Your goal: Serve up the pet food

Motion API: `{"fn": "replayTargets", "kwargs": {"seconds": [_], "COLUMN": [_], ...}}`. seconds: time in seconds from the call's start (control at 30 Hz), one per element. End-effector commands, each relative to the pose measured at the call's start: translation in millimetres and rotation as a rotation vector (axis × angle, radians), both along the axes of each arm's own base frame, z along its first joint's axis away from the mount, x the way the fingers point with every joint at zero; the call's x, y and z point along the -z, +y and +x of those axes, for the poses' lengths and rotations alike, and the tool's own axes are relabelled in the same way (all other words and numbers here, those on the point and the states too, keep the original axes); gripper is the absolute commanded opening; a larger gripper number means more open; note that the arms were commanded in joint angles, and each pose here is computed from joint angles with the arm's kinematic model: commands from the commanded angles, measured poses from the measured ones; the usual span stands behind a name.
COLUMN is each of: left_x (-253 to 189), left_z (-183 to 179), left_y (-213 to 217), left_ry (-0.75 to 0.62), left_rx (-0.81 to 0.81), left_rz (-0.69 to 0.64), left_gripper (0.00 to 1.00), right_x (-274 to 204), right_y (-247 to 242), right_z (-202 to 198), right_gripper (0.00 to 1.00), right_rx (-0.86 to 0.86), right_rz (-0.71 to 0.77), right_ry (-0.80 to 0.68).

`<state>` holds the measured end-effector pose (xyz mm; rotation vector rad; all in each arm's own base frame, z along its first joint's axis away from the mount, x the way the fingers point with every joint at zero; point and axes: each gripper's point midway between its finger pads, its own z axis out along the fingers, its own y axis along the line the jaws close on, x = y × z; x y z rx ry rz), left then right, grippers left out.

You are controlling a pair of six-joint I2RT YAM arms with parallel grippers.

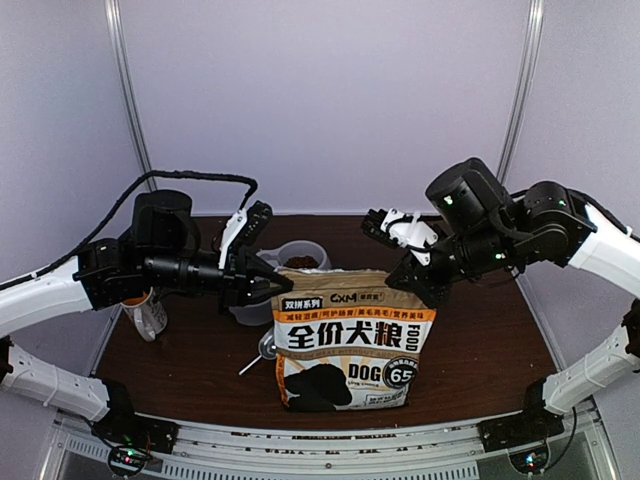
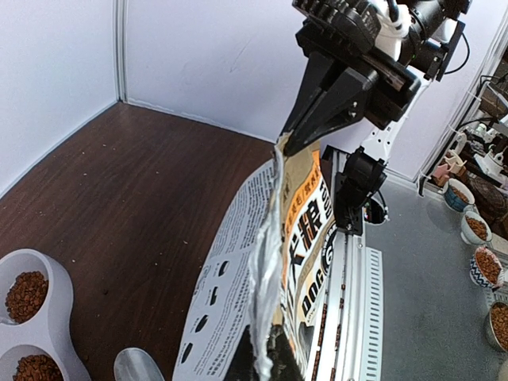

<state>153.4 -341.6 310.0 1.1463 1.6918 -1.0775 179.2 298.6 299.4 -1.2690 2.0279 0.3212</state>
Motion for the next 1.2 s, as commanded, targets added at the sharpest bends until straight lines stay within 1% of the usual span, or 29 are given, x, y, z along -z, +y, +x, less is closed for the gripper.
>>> {"fn": "replayTargets", "kwargs": {"seconds": [0.0, 0.03, 0.1, 0.2, 0.27, 0.33, 0.53, 0.6, 0.67, 0.77, 1.03, 1.07, 1.1, 1.17], "left_x": [-27.5, -27.1, -27.9, -28.2, -28.0, -28.4, -28.2, -28.0, -28.7, -28.2, -28.2, -28.3, -27.8, -28.4], "left_z": [-0.7, -0.7, -0.8, -0.7, -0.7, -0.8, -1.1, -1.1, -1.4, -1.4, -1.0, -1.0, -1.2, -1.3], "left_y": [9.1, 9.2, 9.6, 10.5, 10.6, 11.1, 11.9, 12.2, 12.3, 12.4, 13.2, 13.2, 13.4, 13.2], "left_ry": [-0.051, -0.05, -0.051, -0.052, -0.052, -0.052, -0.053, -0.053, -0.054, -0.054, -0.056, -0.055, -0.054, -0.055], "left_rx": [-0.01, -0.01, -0.012, -0.015, -0.015, -0.016, -0.017, -0.018, -0.017, -0.017, -0.02, -0.02, -0.02, -0.019], "left_rz": [-0.073, -0.072, -0.074, -0.077, -0.077, -0.078, -0.077, -0.077, -0.079, -0.079, -0.08, -0.08, -0.079, -0.08], "left_gripper": [0.0, 0.0, 0.0, 0.0, 0.0, 0.0, 0.0, 0.0, 0.0, 0.0, 0.0, 0.0, 0.0, 0.0], "right_x": [10.2, 10.0, 9.4, 9.9, 11.1, 12.3, 13.6, 13.0, 13.1, 14.9, 14.0, 13.8, 13.5, 13.6], "right_y": [-44.1, -46.4, -51.1, -58.3, -62.6, -66.5, -77.6, -81.2, -85.4, -89.3, -98.6, -100.3, -101.5, -103.7], "right_z": [14.6, 15.5, 15.8, 16.0, 15.8, 15.4, 15.7, 16.0, 16.6, 16.1, 16.4, 16.5, 16.4, 15.9], "right_gripper": [0.0, 0.0, 0.07, 0.1, 0.09, 0.0, 0.0, 0.07, 0.08, 0.0, 0.0, 0.05, 0.09, 0.08], "right_rx": [0.133, 0.141, 0.151, 0.168, 0.18, 0.189, 0.222, 0.232, 0.244, 0.25, 0.278, 0.283, 0.287, 0.291], "right_rz": [-0.124, -0.129, -0.139, -0.151, -0.159, -0.165, -0.174, -0.179, -0.186, -0.196, -0.2, -0.203, -0.202, -0.204], "right_ry": [-0.049, -0.054, -0.061, -0.069, -0.07, -0.07, -0.079, -0.084, -0.087, -0.085, -0.095, -0.096, -0.096, -0.096]}}
